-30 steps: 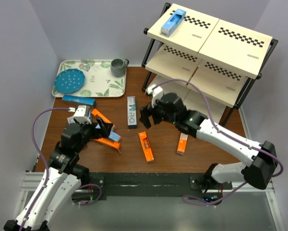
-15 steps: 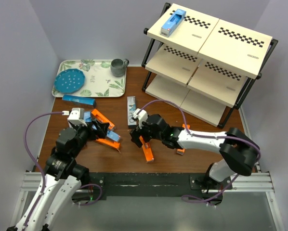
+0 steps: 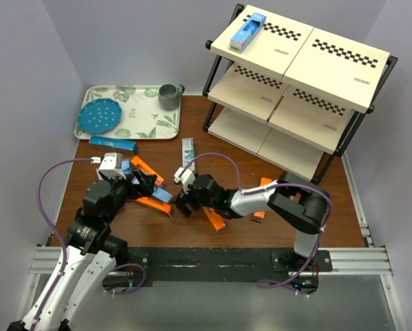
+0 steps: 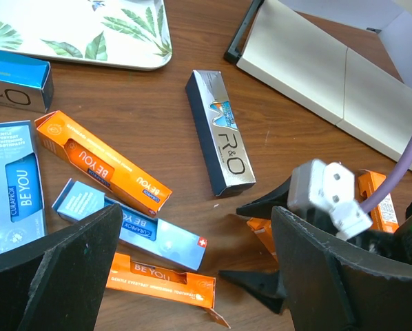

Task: Place and organize the toothpastes onto the shelf

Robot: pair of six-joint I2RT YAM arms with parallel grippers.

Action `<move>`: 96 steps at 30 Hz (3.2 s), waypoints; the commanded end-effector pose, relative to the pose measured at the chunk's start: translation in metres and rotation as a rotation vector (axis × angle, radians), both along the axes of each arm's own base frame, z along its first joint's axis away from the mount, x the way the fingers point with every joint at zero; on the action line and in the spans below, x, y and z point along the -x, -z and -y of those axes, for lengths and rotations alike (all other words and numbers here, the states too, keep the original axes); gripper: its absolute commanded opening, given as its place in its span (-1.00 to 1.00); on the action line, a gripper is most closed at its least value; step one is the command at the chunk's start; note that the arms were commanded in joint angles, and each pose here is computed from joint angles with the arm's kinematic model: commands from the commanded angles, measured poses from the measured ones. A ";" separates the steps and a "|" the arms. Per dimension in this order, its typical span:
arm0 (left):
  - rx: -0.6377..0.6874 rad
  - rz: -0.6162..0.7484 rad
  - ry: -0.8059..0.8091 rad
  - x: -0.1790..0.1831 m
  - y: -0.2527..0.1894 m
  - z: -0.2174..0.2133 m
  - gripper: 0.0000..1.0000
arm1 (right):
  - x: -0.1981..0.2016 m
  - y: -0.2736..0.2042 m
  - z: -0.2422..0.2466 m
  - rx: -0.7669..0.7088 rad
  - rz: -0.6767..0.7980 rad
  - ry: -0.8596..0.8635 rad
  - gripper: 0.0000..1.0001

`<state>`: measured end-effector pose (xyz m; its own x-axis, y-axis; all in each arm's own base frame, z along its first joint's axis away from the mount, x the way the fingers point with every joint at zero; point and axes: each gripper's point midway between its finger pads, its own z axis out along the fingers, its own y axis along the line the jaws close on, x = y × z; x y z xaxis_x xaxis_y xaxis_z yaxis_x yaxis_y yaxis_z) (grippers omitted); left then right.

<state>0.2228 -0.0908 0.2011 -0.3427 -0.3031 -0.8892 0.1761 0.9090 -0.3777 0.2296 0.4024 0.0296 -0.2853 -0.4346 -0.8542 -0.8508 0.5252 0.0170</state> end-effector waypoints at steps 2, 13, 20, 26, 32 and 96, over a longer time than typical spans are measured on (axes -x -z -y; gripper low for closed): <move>0.003 0.032 -0.011 -0.005 -0.007 0.000 0.89 | -0.015 -0.017 -0.029 -0.051 0.137 0.013 0.78; -0.002 0.019 -0.014 -0.006 -0.004 -0.001 0.89 | 0.013 -0.009 -0.072 -0.074 0.122 -0.066 0.81; -0.005 0.015 -0.012 -0.006 -0.003 0.000 0.88 | -0.001 -0.005 -0.073 -0.094 0.133 0.030 0.76; -0.006 0.011 -0.008 -0.006 -0.003 0.001 0.88 | 0.000 0.014 -0.072 -0.099 0.104 0.044 0.49; -0.011 -0.001 0.001 -0.007 0.000 0.002 0.88 | 0.006 0.029 -0.072 -0.130 0.061 0.037 0.27; 0.041 0.111 -0.071 0.003 -0.026 -0.013 0.88 | -0.134 -0.489 0.280 -0.232 0.434 1.150 -0.53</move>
